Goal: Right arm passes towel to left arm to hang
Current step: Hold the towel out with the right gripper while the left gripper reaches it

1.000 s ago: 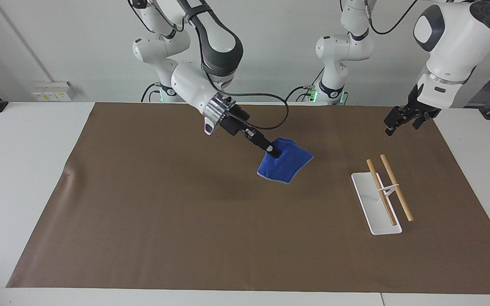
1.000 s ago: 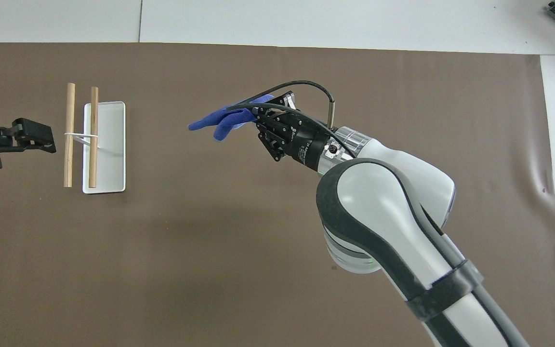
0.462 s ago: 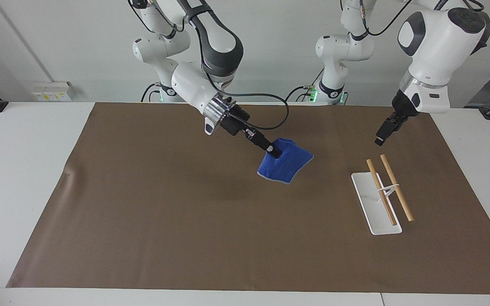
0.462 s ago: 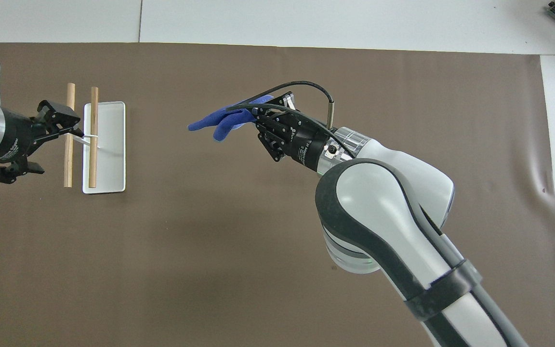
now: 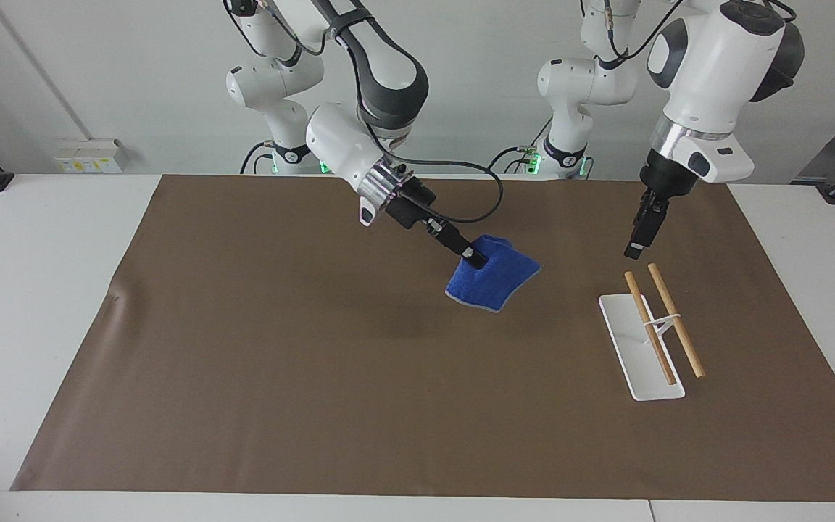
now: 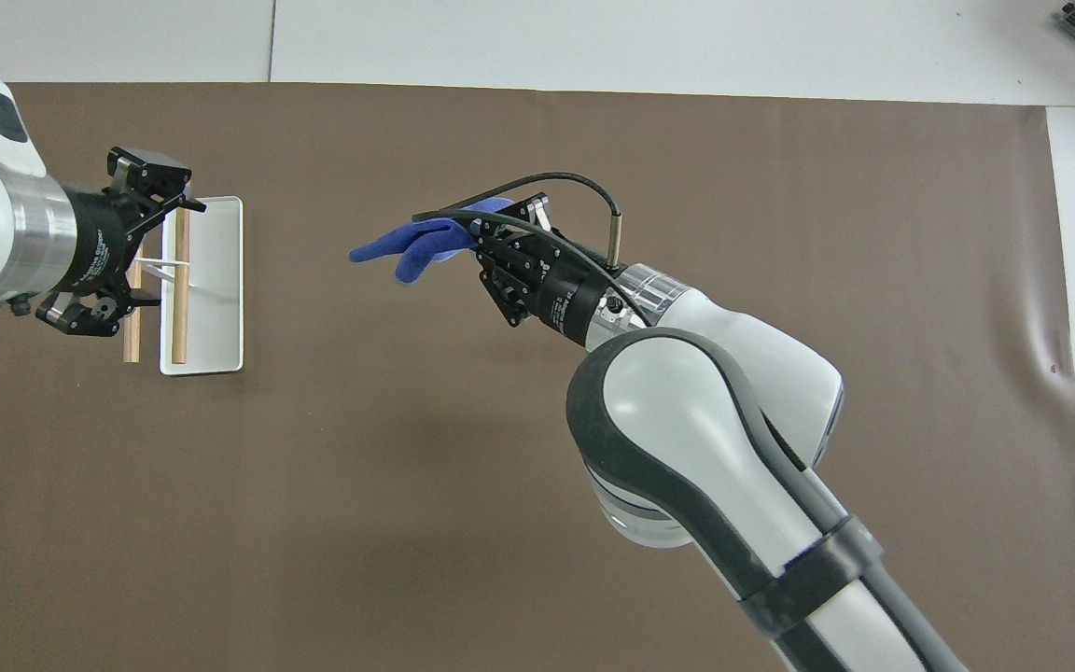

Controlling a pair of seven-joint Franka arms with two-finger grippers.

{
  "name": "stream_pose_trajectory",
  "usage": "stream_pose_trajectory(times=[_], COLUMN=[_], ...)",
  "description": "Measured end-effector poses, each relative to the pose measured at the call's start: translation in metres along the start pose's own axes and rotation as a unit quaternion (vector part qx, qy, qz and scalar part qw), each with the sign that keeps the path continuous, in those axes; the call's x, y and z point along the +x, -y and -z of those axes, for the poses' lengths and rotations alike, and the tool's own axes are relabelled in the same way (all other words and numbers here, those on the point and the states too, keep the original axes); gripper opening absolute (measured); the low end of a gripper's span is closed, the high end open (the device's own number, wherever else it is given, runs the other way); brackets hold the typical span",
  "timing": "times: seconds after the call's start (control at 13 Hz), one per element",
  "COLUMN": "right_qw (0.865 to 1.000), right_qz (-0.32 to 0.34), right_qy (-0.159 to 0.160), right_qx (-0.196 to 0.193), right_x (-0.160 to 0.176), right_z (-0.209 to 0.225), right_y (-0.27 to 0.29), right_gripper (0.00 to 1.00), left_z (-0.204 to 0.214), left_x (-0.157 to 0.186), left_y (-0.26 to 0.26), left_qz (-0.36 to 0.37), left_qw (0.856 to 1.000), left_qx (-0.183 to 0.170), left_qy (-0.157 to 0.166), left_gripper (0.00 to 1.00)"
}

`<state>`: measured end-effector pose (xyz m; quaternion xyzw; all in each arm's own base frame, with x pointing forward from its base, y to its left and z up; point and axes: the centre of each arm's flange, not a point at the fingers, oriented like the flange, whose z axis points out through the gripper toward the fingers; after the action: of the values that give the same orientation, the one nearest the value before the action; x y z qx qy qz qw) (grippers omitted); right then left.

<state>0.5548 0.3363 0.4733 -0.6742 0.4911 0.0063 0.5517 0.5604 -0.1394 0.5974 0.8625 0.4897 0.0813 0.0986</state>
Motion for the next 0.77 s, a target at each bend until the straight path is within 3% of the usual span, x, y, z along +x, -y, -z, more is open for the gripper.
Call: stream_pose_trajectory(times=[0.23, 0.38, 0.77], right_qw=[0.997, 0.994, 0.993], right_qz=[-0.068, -0.101, -0.113], right_qy=[-0.001, -0.001, 0.006], right_qx=[0.021, 0.030, 0.031], right_x=[-0.012, -0.014, -0.019], right_z=[-0.010, -0.012, -0.015], right_y=[0.008, 0.015, 0.016], right_gripper=[0.04, 0.04, 0.04], left_z=[0.002, -0.001, -0.018], left_x=[-0.022, -0.024, -0.043], left_y=[-0.013, -0.014, -0.022], left_qz=[0.053, 0.081, 0.144], left_qw=[0.998, 0.996, 0.984], left_qx=[-0.037, -0.042, -0.100], left_qy=[0.005, 0.011, 0.040], left_gripper=[1.00, 1.00, 1.00])
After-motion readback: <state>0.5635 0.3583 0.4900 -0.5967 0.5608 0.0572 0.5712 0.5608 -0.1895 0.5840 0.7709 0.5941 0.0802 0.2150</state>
